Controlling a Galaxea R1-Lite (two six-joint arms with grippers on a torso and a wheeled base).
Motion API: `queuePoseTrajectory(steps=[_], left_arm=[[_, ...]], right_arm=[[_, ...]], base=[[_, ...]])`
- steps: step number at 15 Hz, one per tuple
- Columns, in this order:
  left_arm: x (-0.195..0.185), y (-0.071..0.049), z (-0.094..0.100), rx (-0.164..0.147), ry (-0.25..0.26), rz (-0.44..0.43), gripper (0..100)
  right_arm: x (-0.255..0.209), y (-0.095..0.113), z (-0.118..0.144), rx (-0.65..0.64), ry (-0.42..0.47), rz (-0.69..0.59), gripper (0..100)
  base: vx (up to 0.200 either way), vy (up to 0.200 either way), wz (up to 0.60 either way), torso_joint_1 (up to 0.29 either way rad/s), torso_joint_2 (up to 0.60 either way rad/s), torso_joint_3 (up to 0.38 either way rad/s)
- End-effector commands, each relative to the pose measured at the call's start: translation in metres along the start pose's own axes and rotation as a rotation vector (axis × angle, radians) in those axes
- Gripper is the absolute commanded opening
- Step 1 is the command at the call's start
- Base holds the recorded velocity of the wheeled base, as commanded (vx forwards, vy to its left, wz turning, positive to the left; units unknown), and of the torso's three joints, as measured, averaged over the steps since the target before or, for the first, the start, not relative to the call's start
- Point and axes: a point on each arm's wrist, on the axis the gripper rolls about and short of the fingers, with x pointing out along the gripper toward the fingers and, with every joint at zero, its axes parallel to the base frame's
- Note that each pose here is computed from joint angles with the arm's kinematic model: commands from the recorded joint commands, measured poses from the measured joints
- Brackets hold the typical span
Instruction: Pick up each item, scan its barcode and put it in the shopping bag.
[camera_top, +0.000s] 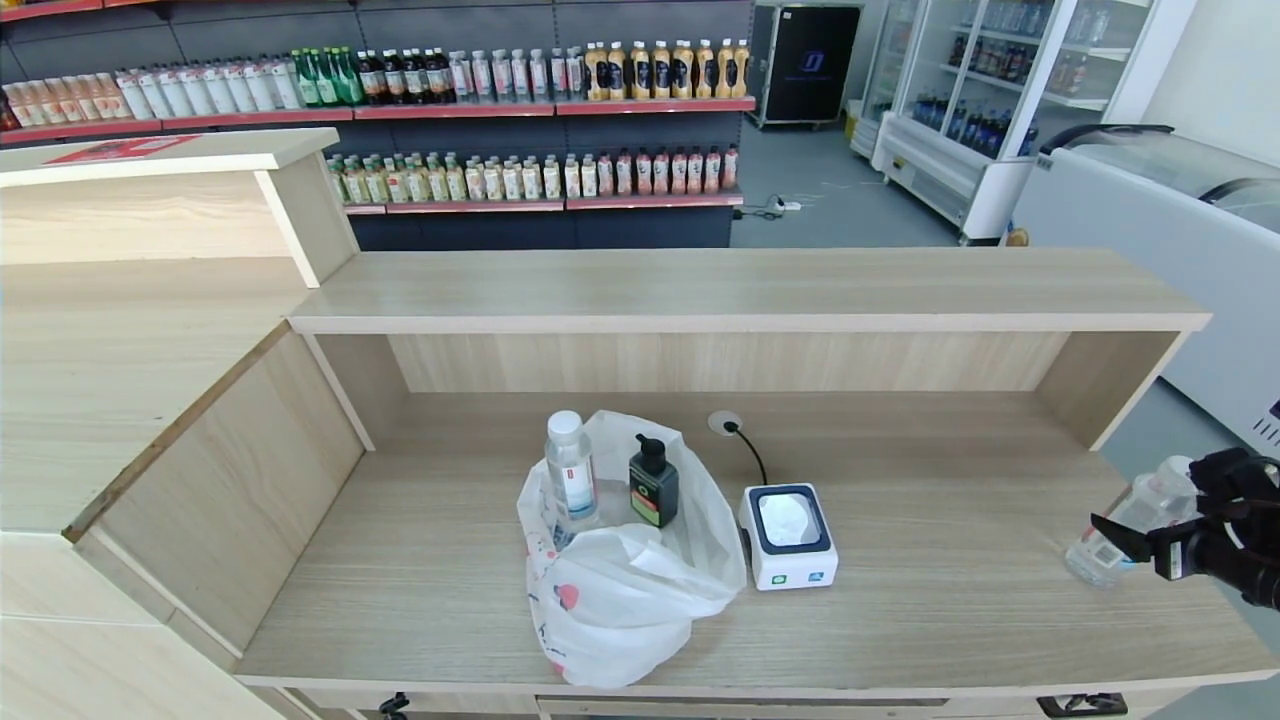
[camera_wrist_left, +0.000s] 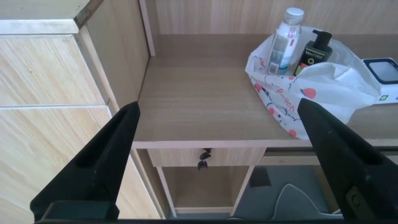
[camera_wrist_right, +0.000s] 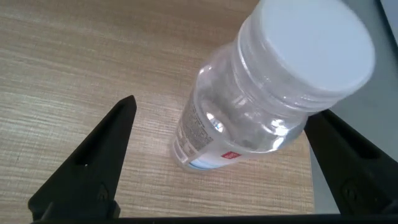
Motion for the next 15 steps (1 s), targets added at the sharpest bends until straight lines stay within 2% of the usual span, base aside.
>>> queuePoseTrajectory(steps=[1, 13, 14, 15], left_arm=[[0.000, 0.000, 0.000, 0.000, 0.001, 0.000, 100], [0.000, 0.000, 0.000, 0.000, 0.001, 0.000, 100], [0.000, 0.000, 0.000, 0.000, 0.001, 0.000, 100], [0.000, 0.000, 0.000, 0.000, 0.001, 0.000, 100]], right_arm=[[0.009, 0.003, -0.007, 0.001, 0.007, 0.017, 100], [0.024, 0.008, -0.012, 0.001, -0.001, 0.036, 100], [0.024, 0.007, -0.012, 0.002, -0.002, 0.036, 0], [0.024, 0.007, -0.013, 0.003, -0.001, 0.036, 0]], base=[[0.000, 0.000, 0.00, 0.000, 0.00, 0.000], [0.000, 0.000, 0.00, 0.000, 0.00, 0.000], [0.000, 0.000, 0.00, 0.000, 0.00, 0.000], [0.000, 0.000, 0.00, 0.000, 0.00, 0.000]])
